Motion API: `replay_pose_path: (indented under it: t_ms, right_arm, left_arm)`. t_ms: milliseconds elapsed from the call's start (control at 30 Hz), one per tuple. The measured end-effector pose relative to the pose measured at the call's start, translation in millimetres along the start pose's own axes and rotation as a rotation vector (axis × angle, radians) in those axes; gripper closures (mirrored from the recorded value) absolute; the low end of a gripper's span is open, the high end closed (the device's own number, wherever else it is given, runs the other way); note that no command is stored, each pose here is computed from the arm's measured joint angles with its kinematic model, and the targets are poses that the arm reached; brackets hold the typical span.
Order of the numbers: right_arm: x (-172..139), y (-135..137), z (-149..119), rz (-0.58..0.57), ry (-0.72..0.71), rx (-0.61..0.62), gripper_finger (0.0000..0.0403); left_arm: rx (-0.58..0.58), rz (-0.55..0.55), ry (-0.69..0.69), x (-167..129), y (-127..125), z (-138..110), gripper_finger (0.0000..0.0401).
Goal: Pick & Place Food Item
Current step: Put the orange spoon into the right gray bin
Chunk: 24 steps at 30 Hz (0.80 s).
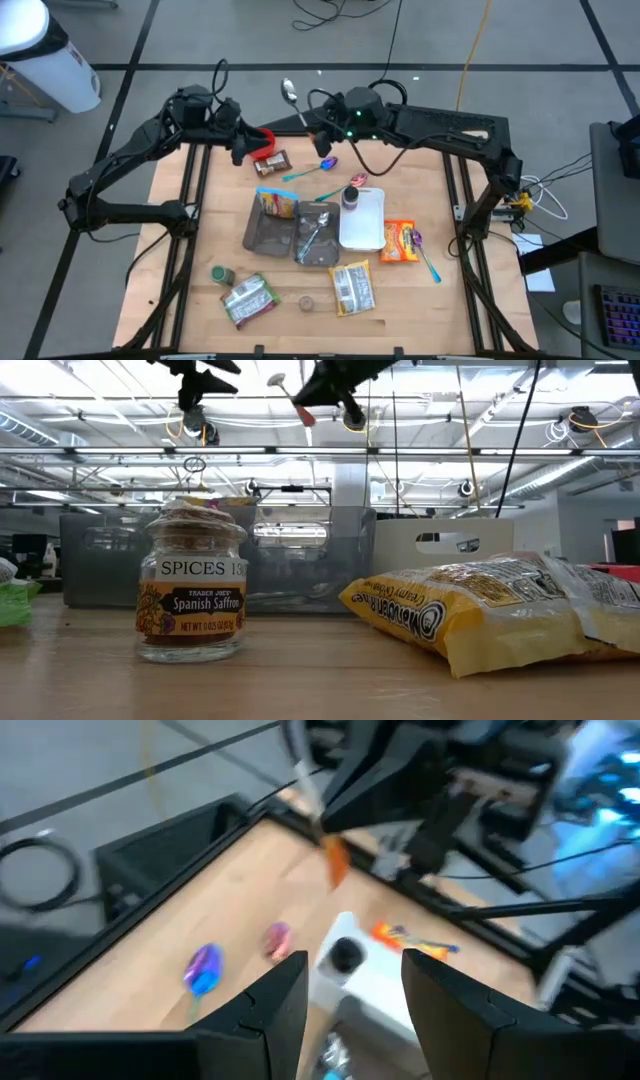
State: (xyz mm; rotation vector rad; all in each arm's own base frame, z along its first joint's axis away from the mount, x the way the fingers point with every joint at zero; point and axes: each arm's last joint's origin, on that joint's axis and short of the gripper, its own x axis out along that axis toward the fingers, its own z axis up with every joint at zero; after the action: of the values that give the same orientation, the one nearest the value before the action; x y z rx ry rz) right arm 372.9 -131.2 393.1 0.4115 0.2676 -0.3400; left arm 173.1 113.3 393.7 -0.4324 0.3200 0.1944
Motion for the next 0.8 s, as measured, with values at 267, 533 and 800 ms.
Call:
replay_pose_path:
  t_ms: [267, 533, 800]
  right_arm:
    - [-0.4, 23.9, 9.9, 0.122, -0.155, 0.003, 0.0402]
    - [-5.7, 34.1, 24.0, 0.289, -0.28, 0.026, 0.0402]
    - [-6.5, 35.5, 25.9, 0.324, -0.292, 0.046, 0.0403]
  left_arm:
    - [0.018, -0.137, -0.039, -0.3, -5.5, 6.4, 0.0229]
    - [-0.002, -0.246, -0.094, 25.8, 0.3, -13.3, 0.0229]
    - [-0.014, -0.385, -0.24, 40.3, -0.2, -25.4, 0.0229]
